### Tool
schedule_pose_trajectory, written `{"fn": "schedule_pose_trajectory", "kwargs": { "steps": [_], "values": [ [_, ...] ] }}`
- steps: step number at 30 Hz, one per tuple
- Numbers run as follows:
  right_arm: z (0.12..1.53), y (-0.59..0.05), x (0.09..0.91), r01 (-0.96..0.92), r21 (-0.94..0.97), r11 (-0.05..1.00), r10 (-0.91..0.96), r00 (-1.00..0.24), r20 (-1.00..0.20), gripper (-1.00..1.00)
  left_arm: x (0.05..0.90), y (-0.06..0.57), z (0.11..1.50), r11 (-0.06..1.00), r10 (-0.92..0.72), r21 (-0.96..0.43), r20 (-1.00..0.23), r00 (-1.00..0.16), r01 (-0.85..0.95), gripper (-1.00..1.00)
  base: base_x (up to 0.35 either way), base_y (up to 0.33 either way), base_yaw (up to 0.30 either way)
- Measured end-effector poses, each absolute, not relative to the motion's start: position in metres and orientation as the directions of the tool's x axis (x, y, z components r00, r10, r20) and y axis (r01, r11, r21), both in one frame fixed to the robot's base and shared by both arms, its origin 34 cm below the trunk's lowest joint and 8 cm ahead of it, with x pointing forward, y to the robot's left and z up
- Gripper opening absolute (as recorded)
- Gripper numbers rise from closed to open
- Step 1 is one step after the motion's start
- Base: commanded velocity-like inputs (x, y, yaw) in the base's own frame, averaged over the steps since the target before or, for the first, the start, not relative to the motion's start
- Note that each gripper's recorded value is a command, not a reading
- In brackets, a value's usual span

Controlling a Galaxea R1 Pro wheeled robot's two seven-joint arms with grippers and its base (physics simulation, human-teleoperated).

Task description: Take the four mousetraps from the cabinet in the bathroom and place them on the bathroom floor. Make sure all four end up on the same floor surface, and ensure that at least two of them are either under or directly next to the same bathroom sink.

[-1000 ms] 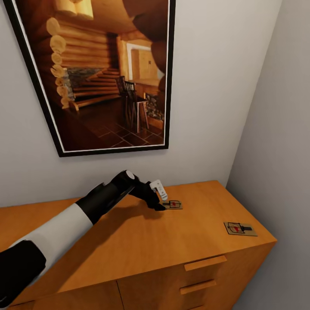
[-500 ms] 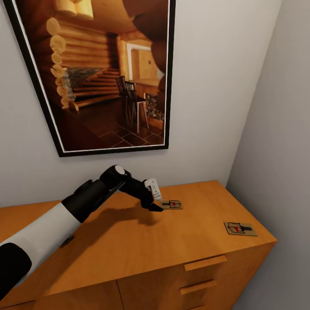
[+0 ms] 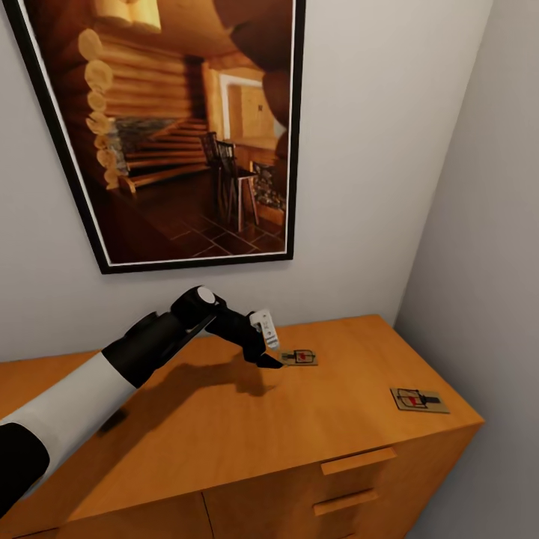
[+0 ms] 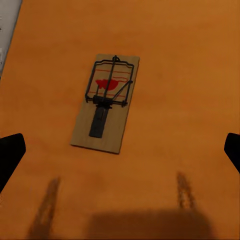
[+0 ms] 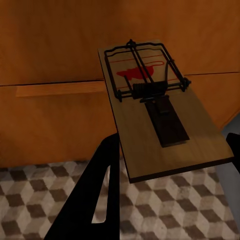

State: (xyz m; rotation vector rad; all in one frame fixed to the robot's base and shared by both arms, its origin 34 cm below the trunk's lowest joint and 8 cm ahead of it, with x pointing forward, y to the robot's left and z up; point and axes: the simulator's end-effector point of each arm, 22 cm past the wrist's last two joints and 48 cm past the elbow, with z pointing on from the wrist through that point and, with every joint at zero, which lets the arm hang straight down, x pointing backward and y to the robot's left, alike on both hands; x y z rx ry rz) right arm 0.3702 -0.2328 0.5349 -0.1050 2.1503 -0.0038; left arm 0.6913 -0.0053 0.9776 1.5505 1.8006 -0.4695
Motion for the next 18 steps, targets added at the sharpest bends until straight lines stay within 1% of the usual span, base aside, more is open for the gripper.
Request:
{"fn": "schedule_pose_trajectory", "kwargs": {
  "steps": [5,15,18],
  "values": [
    [0.535,-0.233,0.370,-0.074,-0.043,0.996,-0.077,-0.546,-0.834,-1.00,0.691,-0.006,0.977,0.214,0.707,0.168,-0.707,-0.034,0.962,1.00,0.126,0.000,0.000],
    [0.535,-0.232,0.370,-0.074,-0.042,0.996,-0.076,-0.546,-0.834,-1.00,0.689,-0.007,0.974,0.209,0.712,0.166,-0.701,-0.033,0.964,1.00,0.011,0.000,0.000],
    [0.535,-0.232,0.370,-0.074,-0.042,0.996,-0.076,-0.546,-0.834,-1.00,0.685,-0.008,0.965,0.194,0.728,0.164,-0.685,-0.029,0.967,1.00,0.000,0.000,0.000]
  ]
}}
